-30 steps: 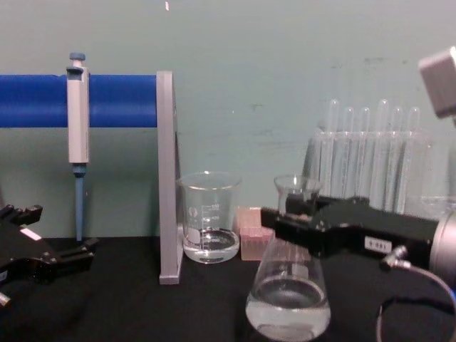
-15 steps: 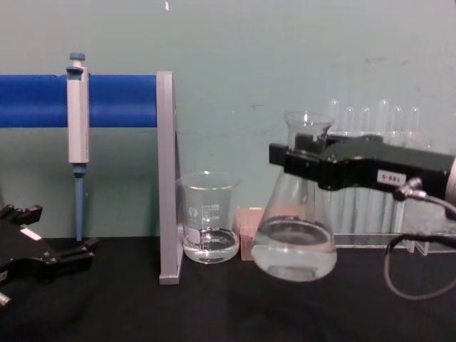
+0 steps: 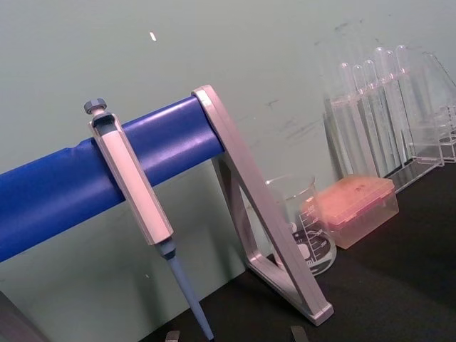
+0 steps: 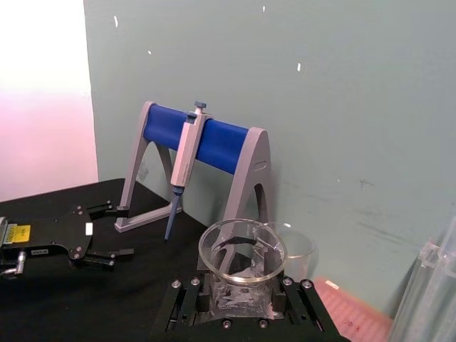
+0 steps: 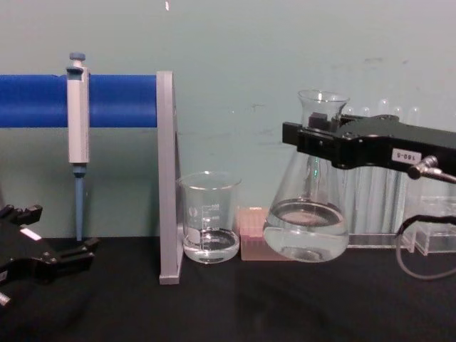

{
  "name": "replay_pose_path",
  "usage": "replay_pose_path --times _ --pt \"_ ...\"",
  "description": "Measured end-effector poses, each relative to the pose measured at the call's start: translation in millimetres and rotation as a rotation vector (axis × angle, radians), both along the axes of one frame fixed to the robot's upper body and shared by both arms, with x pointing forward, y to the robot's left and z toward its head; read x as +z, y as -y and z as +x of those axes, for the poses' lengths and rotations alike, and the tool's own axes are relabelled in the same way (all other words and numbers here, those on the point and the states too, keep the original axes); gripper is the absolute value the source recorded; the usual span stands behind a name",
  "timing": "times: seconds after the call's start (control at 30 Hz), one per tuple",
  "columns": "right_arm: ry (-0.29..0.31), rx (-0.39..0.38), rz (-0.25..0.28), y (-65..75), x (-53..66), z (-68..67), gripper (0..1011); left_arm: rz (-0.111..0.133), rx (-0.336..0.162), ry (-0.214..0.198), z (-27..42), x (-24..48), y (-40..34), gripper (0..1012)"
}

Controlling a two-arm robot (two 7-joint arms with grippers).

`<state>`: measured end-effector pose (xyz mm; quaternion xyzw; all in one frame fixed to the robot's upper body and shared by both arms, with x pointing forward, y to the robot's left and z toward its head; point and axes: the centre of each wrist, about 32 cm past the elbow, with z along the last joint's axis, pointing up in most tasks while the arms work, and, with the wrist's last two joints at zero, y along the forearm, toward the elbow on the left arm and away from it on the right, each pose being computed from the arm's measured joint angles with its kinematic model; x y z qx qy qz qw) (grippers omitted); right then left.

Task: Grasp the erlenmeyer flask with one hand, shake it three times, then place it back.

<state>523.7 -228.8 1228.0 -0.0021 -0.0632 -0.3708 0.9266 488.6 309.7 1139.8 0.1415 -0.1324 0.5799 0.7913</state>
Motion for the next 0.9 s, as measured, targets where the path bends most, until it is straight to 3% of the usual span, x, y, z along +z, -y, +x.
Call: replay_pose_path --times 0.9 --pt "-0.001 0.006 0.003 0.4 -2.4 -1.1 457 0.0 0.0 0.0 0.0 0.0 0.0 1001"
